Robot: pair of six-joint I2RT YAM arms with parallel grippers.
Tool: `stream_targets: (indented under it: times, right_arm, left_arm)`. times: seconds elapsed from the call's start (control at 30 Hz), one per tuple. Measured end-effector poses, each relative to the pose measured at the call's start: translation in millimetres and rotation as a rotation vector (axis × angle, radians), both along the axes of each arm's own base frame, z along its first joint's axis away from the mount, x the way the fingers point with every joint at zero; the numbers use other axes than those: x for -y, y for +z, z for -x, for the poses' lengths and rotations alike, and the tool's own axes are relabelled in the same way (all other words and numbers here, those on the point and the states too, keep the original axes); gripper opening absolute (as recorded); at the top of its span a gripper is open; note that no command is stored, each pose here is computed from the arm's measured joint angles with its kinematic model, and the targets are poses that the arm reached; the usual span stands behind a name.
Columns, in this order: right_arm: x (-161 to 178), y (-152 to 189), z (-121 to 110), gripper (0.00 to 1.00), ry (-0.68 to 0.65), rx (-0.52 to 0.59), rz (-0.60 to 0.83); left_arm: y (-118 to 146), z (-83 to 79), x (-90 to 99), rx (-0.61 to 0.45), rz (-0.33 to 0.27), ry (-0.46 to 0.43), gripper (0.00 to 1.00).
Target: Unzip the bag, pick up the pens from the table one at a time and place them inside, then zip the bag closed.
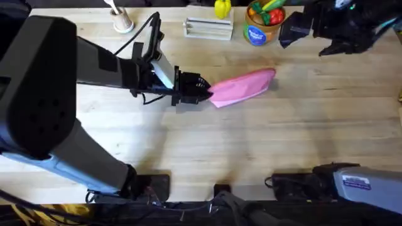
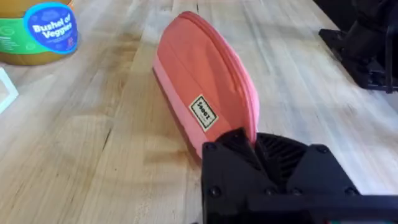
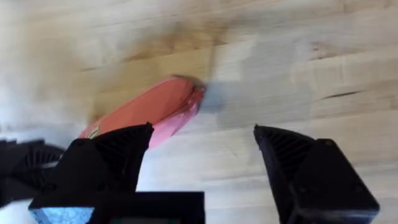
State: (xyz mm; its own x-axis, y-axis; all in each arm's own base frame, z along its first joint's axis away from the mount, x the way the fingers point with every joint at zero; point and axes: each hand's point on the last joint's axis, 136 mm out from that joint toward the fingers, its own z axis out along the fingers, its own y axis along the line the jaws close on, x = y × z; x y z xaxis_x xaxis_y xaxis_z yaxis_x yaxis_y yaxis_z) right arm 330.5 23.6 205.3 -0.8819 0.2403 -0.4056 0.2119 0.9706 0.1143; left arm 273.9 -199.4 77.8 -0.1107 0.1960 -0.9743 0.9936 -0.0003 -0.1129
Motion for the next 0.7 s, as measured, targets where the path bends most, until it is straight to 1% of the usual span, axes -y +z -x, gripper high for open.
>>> stream_targets:
  times: [0.03,0.07,0.1,0.13,0.17,0.23,0.27,0.3,0.47,0.57,0.6,0.7]
  right_arm:
    - [-3.8,6.3,3.8,0.994,0.024,0.016,0.003]
    - [-7.9,13.4,7.3,0.993,0.047,0.038,0.006]
    - [-11.0,20.2,10.5,0.993,0.066,0.059,0.008]
    - [-12.8,26.8,13.5,0.994,0.078,0.081,0.009]
    - [-13.5,32.3,16.4,0.994,0.085,0.098,0.009]
    - [-13.0,41.7,22.9,0.993,0.094,0.125,0.012]
    - [-12.5,45.6,26.2,0.993,0.097,0.136,0.012]
    - [-12.3,48.6,28.6,0.993,0.097,0.145,0.011]
    - [-15.4,62.3,37.5,0.994,0.115,0.190,-0.010]
    - [-16.5,70.2,42.5,0.993,0.124,0.218,-0.018]
    - [-16.8,73.5,44.4,0.993,0.128,0.230,-0.021]
    - [-16.8,81.0,49.4,0.994,0.134,0.258,-0.023]
  left_arm:
    - [0.0,0.0,0.0,0.000,0.000,0.000,0.050]
    - [0.3,0.1,0.0,0.000,0.002,-0.001,0.171]
    - [0.9,0.2,-0.1,-0.001,0.005,-0.001,0.317]
    - [1.2,0.2,-0.3,-0.004,0.007,-0.001,0.486]
    - [1.2,0.2,-0.6,-0.005,0.008,0.000,0.623]
    - [1.4,-0.2,-1.1,-0.006,0.008,0.002,0.929]
    - [1.4,-0.1,-1.3,-0.012,0.009,0.003,0.974]
    - [1.4,0.0,-1.2,-0.014,0.009,0.003,0.987]
    - [1.6,-0.1,-1.2,-0.013,0.010,0.003,0.993]
    - [2.1,-2.9,-1.0,0.014,0.009,0.004,0.992]
    - [0.9,-3.6,-1.2,0.015,0.001,0.008,0.993]
    - [-7.1,-7.6,-3.1,0.013,-0.047,0.032,0.995]
